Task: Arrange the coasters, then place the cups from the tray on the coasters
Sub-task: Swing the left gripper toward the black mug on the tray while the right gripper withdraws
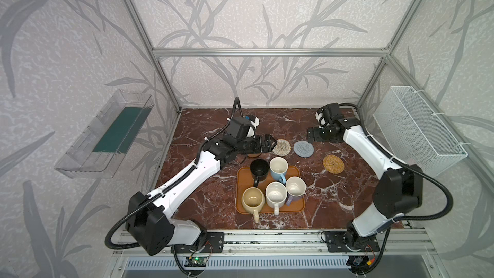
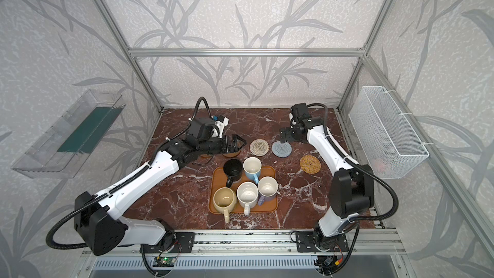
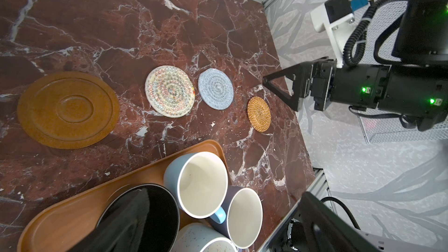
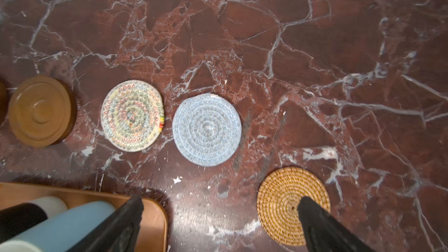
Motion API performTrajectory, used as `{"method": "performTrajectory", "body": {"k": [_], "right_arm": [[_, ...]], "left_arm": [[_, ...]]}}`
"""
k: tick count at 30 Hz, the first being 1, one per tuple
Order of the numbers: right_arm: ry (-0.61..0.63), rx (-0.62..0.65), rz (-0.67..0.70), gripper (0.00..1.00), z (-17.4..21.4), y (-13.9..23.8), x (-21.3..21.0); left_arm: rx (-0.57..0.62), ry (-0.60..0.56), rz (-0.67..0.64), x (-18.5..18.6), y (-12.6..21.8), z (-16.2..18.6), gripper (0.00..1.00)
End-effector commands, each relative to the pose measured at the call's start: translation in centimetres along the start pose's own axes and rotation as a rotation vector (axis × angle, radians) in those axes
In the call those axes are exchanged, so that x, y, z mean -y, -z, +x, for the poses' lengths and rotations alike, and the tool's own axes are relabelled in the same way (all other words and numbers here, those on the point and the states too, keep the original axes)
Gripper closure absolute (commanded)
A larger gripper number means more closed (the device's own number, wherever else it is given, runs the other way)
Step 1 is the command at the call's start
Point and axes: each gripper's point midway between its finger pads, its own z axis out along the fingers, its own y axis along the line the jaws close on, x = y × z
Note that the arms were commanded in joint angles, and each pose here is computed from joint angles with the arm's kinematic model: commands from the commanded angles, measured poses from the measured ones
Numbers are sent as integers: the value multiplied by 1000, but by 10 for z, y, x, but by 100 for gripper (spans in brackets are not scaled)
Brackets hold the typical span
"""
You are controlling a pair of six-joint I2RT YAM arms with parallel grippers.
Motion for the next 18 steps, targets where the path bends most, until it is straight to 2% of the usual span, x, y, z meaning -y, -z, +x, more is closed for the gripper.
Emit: {"method": "performTrajectory", "body": {"k": [1, 7, 12, 15, 18], "right_arm": [[-24, 51, -22, 1, 13, 17, 0], [-70, 60, -44, 1, 51, 32, 4], [-134, -12, -7, 0, 89, 19, 20], [-194, -26, -10, 1, 102, 10, 31], [-205, -36, 43, 2, 111, 3, 43]], "left_arm": [[33, -40, 21, 22, 13, -6, 1], [-5, -127, 27, 48, 7, 8, 1], [-29, -148, 69, 69, -9, 19, 1], [-39, -172, 61, 77, -19, 25, 1], [-52, -176, 65, 83, -29, 29, 1]]}}
